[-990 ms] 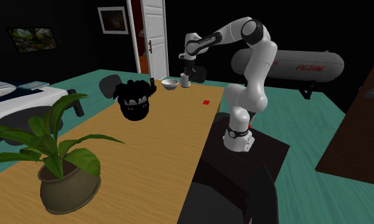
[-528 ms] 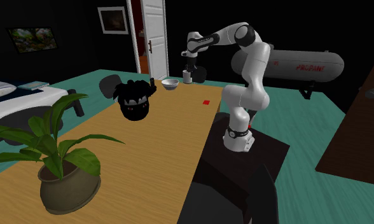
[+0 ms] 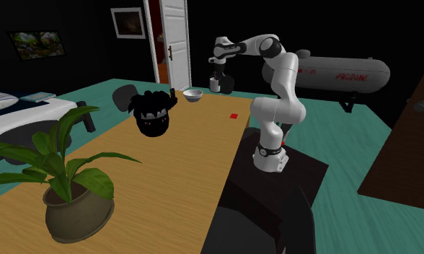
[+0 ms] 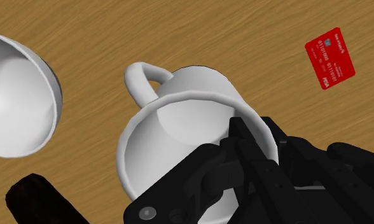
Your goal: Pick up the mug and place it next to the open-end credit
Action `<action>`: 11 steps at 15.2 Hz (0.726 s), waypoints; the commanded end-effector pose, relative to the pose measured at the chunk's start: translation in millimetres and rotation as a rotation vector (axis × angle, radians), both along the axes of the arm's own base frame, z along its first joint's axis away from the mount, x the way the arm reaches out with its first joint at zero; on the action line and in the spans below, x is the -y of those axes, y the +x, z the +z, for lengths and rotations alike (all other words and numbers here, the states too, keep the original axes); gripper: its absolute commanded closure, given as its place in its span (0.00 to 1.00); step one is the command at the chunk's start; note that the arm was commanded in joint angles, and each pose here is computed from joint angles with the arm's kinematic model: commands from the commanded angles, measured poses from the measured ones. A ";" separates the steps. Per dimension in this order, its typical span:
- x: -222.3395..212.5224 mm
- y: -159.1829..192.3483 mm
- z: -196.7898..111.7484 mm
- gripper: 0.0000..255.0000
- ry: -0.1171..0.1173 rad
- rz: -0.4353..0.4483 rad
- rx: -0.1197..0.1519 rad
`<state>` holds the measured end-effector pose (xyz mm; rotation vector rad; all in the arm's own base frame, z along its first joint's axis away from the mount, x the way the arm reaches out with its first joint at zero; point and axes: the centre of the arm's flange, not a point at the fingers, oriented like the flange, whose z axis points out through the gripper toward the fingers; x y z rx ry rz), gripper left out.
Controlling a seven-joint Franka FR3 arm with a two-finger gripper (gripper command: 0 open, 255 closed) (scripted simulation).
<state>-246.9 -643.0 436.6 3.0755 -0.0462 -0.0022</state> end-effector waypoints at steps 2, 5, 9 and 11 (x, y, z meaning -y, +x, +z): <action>1.5 -2.3 -13.6 1.00 0.000 0.000 0.000; 1.5 -2.3 -29.5 1.00 0.000 0.000 0.000; 1.5 -2.3 -50.6 1.00 0.000 0.000 0.000; 1.5 -2.3 -61.2 1.00 0.000 0.000 0.000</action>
